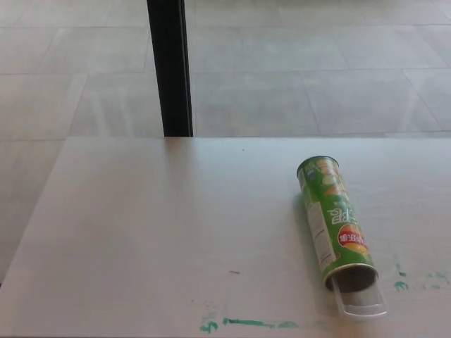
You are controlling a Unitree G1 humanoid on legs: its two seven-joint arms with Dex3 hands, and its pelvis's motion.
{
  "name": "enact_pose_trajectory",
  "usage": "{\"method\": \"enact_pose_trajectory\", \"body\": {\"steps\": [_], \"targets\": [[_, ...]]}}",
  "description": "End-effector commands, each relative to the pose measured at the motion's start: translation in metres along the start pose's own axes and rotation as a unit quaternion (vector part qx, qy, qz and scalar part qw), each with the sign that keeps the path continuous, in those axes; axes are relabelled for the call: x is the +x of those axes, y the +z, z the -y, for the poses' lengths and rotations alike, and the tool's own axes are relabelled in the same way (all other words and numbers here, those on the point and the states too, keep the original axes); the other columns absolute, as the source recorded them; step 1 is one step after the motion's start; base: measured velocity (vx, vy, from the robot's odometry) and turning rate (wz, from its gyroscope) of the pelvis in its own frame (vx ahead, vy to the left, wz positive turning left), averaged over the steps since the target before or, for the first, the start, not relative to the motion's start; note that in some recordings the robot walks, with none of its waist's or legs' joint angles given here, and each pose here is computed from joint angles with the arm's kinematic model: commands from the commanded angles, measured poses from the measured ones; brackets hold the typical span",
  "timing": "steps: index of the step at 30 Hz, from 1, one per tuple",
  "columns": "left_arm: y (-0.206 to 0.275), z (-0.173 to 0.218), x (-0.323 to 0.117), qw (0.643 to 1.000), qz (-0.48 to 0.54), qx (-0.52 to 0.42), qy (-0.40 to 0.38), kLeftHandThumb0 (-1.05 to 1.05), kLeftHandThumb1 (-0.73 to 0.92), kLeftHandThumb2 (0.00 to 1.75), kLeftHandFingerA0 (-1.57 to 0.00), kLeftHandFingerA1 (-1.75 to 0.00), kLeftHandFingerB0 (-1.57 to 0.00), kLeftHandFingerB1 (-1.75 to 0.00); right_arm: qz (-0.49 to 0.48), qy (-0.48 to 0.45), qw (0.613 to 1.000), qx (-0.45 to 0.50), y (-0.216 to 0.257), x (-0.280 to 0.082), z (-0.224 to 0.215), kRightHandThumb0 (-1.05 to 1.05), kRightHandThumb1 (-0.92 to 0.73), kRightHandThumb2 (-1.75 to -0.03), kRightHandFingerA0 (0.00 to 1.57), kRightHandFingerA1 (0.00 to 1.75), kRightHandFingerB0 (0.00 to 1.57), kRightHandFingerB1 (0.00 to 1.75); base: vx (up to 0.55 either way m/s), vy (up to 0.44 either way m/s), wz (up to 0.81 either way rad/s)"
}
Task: Use the finger on the right hand of the robot to pull out the chips tray kept inside a container in the middle of the desk
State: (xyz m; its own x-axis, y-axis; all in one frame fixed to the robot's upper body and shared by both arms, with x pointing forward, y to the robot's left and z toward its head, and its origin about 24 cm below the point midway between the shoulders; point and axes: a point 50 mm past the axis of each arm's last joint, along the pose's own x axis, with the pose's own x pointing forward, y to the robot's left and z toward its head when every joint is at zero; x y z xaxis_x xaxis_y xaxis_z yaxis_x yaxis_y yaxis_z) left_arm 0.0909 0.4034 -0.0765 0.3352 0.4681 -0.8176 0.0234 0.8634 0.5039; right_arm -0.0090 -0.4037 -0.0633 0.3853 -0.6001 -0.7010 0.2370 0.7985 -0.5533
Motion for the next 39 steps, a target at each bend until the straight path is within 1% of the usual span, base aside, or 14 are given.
{"method": "enact_pose_trajectory", "body": {"steps": [1, 6, 8, 9, 12, 14, 20, 21, 23, 29, 30, 36, 37, 39], "targets": [[-0.001, -0.005, -0.001, 1.0, 0.002, -0.007, -0.004, -0.45, 0.69, 0.6, -0.47, -0.6, -0.55, -0.52, 0.044, -0.046, 0.998, -0.02, 0.018, 0.002, 0.025, -0.22, -0.52, -0.96, 0.56, 0.69, 0.09, 0.48, 0.0, 0.0, 0.0], [0.0, -0.006, -0.001, 1.0, 0.001, -0.011, -0.004, -0.46, 0.68, 0.59, -0.47, -0.61, -0.58, -0.55, 0.113, -0.11, 0.979, 0.131, 0.042, -0.003, 0.045, -0.15, -0.46, -0.93, 0.66, 0.78, 0.13, 0.5, 0.0, 0.0, 0.0], [-0.003, -0.005, -0.002, 1.0, 0.0, -0.009, -0.006, -0.47, 0.68, 0.59, -0.48, -0.62, -0.54, -0.53, 0.152, -0.141, 0.967, 0.147, 0.061, -0.007, 0.06, -0.15, -0.47, -0.92, 0.7, 0.77, 0.11, 0.48, 0.0, 0.0, 0.0], [-0.005, -0.004, -0.002, 1.0, -0.003, -0.005, -0.004, -0.47, 0.68, 0.59, -0.48, -0.62, -0.54, -0.52, 0.174, -0.147, 0.956, 0.184, 0.072, -0.009, 0.068, -0.16, -0.64, -0.59, 0.73, 0.71, 0.24, 0.32, 0.0, 0.0, 0.0], [-0.004, -0.004, -0.002, 1.0, -0.002, -0.001, -0.004, -0.5, 0.69, 0.61, -0.5, -0.63, -0.5, -0.51, 0.251, -0.173, 0.927, 0.218, 0.108, -0.021, 0.084, -0.2, -0.68, -0.62, 0.71, 0.64, 0.22, 0.34, 0.0, 0.0, 0.0], [-0.004, -0.004, -0.002, 1.0, -0.001, 0.002, -0.006, -0.49, 0.7, 0.6, -0.48, -0.6, -0.56, -0.53, 0.332, -0.184, 0.899, 0.217, 0.147, -0.038, 0.097, -0.17, -0.65, -0.59, 0.72, 0.58, 0.28, 0.32, 0.0, 0.0, 0.0], [-0.005, -0.005, -0.002, 1.0, -0.002, -0.004, -0.009, -0.48, 0.69, 0.6, -0.48, -0.61, -0.52, -0.52, 0.465, -0.147, 0.843, 0.227, 0.205, -0.073, 0.102, -0.2, -0.63, -0.61, 0.76, 0.68, 0.29, 0.35, 0.0, 0.0, 0.0], [-0.005, -0.004, -0.002, 1.0, -0.006, -0.007, -0.006, -0.46, 0.7, 0.6, -0.48, -0.61, -0.52, -0.52, 0.506, -0.142, 0.824, 0.212, 0.227, -0.095, 0.096, -0.19, -0.63, -0.58, 0.81, 0.73, 0.3, 0.34, 0.0, 0.0, 0.0], [-0.006, -0.004, -0.002, 1.0, -0.008, -0.005, -0.004, -0.46, 0.7, 0.6, -0.47, -0.59, -0.51, -0.51, 0.529, -0.123, 0.812, 0.214, 0.24, -0.112, 0.088, -0.18, -0.63, -0.59, 0.79, 0.8, 0.33, 0.33, 0.0, 0.0, 0.0], [-0.006, -0.003, -0.002, 1.0, -0.008, -0.011, -0.006, -0.47, 0.7, 0.6, -0.48, -0.62, -0.51, -0.5, 0.589, -0.078, 0.793, 0.131, 0.265, -0.147, 0.056, -0.17, -0.6, -0.57, 0.81, 0.73, 0.34, 0.35, 0.0, 0.0, 0.0], [-0.006, -0.003, -0.002, 1.0, -0.006, -0.008, -0.006, -0.47, 0.71, 0.6, -0.49, -0.63, -0.52, -0.52, 0.599, -0.059, 0.79, 0.115, 0.269, -0.152, 0.046, -0.13, -0.43, -0.89, 0.77, 0.82, 0.19, 0.51, 0.0, 0.0, 0.0], [-0.007, -0.002, -0.002, 1.0, -0.004, -0.007, -0.007, -0.47, 0.71, 0.6, -0.47, -0.61, -0.49, -0.5, 0.645, -0.013, 0.764, 0.006, 0.276, -0.162, 0.005, -0.01, -0.43, -0.89, 0.84, 0.89, 0.19, 0.52, 0.0, 0.0, 0.0], [-0.006, -0.001, -0.001, 1.0, -0.008, -0.002, -0.006, -0.47, 0.7, 0.61, -0.52, -0.61, -0.51, -0.5, 0.639, 0.007, 0.769, -0.008, 0.273, -0.164, -0.004, -0.04, -0.61, -0.57, 0.85, 0.84, 0.31, 0.37, 0.0, 0.0, 0.0], [-0.005, -0.001, -0.001, 1.0, -0.008, -0.002, -0.006, -0.48, 0.7, 0.62, -0.53, -0.62, -0.52, -0.51, 0.641, 0.01, 0.767, -0.023, 0.273, -0.165, -0.009, -0.05, -0.61, -0.57, 0.87, 0.84, 0.31, 0.37, 0.0, 0.0, 0.0]]}}
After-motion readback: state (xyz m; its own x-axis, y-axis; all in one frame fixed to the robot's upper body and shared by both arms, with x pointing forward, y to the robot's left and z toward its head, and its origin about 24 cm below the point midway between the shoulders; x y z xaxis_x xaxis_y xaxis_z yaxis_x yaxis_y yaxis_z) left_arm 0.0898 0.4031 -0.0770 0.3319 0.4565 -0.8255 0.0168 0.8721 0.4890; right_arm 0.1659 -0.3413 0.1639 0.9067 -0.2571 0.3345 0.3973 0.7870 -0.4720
